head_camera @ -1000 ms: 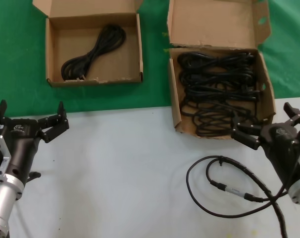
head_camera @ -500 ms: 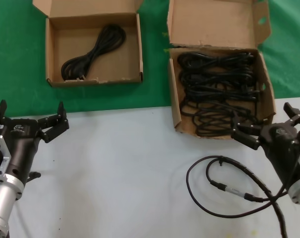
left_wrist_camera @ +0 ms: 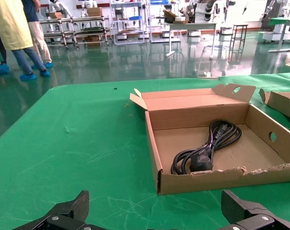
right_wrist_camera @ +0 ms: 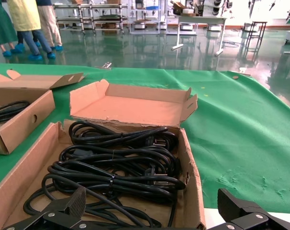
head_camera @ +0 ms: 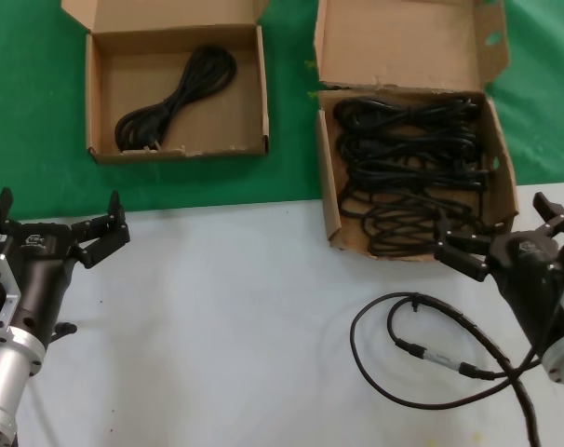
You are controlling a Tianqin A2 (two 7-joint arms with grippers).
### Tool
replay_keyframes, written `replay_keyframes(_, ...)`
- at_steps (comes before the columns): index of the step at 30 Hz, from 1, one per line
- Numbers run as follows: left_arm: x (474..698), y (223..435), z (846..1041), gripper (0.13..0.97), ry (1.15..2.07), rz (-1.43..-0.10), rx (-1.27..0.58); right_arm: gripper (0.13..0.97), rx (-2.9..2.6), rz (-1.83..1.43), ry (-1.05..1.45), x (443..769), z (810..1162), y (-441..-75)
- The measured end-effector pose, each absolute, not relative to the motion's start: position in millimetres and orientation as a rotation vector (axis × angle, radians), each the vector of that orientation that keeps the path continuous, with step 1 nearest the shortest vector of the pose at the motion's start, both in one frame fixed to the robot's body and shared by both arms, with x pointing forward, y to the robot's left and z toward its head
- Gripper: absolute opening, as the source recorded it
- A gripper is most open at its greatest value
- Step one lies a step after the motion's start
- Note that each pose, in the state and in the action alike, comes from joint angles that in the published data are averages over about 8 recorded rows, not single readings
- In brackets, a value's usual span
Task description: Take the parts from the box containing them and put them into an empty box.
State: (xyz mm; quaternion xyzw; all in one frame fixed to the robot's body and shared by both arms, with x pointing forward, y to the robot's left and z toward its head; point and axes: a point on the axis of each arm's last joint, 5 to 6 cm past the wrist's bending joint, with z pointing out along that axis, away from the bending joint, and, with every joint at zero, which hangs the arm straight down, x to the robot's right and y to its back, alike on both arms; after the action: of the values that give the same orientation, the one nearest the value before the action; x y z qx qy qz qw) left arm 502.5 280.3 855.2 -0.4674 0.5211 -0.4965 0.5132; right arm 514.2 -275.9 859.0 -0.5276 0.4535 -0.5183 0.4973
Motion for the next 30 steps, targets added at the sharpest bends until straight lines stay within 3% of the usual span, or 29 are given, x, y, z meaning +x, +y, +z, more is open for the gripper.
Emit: replay_keyframes(30, 502.5, 280.3, 855.2, 0.966, 1.253, -1.194, -1.124, 0.966, -1.277, -1.255, 1.098, 514.2, 859.0, -275.9)
